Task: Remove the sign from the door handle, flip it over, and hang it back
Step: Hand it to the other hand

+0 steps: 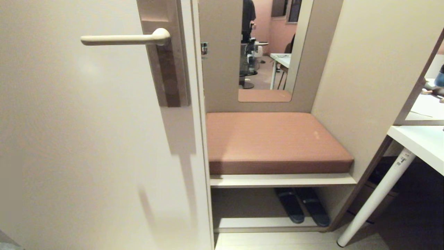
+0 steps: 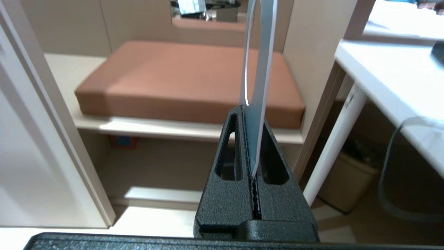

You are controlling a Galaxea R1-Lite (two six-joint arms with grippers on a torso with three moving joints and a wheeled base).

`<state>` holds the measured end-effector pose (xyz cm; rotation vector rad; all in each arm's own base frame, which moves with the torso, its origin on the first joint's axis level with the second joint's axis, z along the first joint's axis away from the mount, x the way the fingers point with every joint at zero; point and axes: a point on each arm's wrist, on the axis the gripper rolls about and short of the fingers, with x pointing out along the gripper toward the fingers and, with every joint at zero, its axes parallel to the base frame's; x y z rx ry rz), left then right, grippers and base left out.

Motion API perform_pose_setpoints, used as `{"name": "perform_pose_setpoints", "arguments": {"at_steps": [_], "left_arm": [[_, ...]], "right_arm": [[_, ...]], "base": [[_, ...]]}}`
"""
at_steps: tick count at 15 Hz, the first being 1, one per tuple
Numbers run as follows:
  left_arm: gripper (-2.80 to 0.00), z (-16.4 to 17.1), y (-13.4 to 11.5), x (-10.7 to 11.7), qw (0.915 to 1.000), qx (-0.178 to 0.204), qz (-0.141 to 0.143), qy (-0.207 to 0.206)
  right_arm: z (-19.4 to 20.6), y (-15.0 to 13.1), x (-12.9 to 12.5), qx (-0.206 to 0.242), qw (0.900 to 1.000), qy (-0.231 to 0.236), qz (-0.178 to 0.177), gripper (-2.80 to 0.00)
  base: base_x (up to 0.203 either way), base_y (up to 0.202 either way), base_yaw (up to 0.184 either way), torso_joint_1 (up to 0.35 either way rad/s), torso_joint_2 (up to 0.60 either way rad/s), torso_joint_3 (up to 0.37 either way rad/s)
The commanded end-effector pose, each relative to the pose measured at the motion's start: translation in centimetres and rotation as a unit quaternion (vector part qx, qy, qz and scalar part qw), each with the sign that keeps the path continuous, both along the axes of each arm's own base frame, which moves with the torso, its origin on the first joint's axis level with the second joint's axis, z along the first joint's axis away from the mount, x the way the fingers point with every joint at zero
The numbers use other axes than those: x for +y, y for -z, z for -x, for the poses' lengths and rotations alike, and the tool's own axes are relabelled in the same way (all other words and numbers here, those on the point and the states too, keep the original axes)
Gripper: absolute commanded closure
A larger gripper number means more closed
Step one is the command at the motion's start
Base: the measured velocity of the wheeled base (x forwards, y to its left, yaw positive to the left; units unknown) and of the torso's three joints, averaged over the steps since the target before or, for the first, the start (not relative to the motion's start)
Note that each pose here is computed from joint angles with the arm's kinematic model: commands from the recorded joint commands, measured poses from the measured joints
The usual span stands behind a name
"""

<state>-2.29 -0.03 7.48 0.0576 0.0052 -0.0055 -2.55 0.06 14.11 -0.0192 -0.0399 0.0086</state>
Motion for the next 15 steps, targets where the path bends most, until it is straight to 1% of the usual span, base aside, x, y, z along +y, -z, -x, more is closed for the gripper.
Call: {"name": "perform_pose_setpoints", "arguments": {"at_steps": [1,5,8,10,13,15], "left_arm": [[0.00,0.0,0.0,0.0,1.0000,0.000,0.000,0.000],[0.00,0.0,0.0,0.0,1.0000,0.001,-0.004,0.003],[0.00,0.0,0.0,0.0,1.0000,0.001,-0.003,0.007],[0.00,0.0,0.0,0.0,1.0000,0.001,-0.003,0.007],[0.00,0.0,0.0,0.0,1.0000,0.002,-0.003,0.008],[0.00,0.0,0.0,0.0,0.9999,0.001,-0.009,0.008]], "right_arm": [[-1.5,-3.4,0.0,0.022,1.000,0.000,0.000,0.00],[-4.0,-8.1,0.0,0.031,1.000,0.000,-0.001,0.00],[-6.9,-11.2,-0.1,0.042,0.999,-0.001,-0.001,0.00],[-9.2,-12.8,-0.1,0.047,0.999,-0.002,-0.001,0.00],[-12.0,-14.7,-0.1,0.043,0.999,-0.005,-0.001,0.00],[-12.6,-15.2,0.0,0.040,0.999,-0.029,0.000,0.00]], "base": [[0.000,0.000,0.000,0.000,0.00,0.000],[0.000,0.000,0.000,0.000,0.00,0.000],[0.000,0.000,0.000,0.000,0.00,0.000],[0.000,0.000,0.000,0.000,0.00,0.000],[0.000,0.000,0.000,0.000,0.00,0.000],[0.000,0.000,0.000,0.000,0.00,0.000]]}}
